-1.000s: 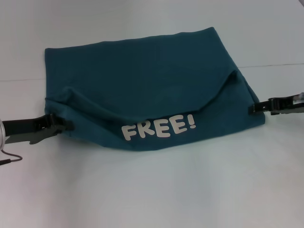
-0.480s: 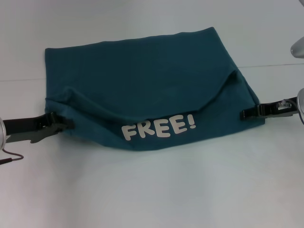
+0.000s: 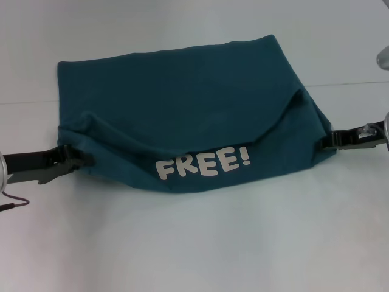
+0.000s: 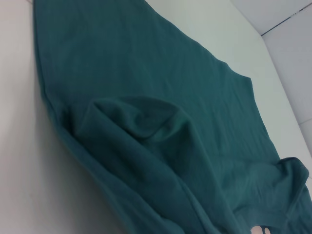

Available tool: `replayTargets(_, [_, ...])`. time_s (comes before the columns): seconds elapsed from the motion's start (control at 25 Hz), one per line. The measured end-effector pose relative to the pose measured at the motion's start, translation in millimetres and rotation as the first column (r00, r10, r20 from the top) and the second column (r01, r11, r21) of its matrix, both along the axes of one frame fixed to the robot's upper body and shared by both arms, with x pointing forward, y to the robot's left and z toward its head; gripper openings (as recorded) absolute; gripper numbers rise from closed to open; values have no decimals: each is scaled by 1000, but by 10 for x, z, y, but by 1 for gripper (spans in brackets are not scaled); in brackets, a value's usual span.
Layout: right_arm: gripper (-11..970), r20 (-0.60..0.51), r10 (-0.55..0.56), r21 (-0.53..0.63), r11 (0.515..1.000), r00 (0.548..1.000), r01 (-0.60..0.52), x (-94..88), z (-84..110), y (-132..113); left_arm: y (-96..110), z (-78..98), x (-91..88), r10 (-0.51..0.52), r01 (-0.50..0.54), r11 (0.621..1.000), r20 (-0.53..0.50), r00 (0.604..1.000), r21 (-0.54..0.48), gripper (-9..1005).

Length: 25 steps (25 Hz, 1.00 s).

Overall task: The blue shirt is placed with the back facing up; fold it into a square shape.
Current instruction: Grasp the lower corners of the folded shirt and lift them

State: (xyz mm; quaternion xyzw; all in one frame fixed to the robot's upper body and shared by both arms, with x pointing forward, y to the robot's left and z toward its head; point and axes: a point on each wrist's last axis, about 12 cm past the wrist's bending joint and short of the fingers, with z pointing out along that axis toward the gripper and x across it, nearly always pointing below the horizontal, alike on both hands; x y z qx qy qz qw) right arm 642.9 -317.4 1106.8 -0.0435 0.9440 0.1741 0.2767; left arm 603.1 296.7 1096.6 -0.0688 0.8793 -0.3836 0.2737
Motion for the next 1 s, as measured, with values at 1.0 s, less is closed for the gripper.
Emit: replayTargets(1.0, [56,-341,306,267,938,889,-221,-681,548,-193,280,396,-525,-330,332,943,-195,924,-21,26])
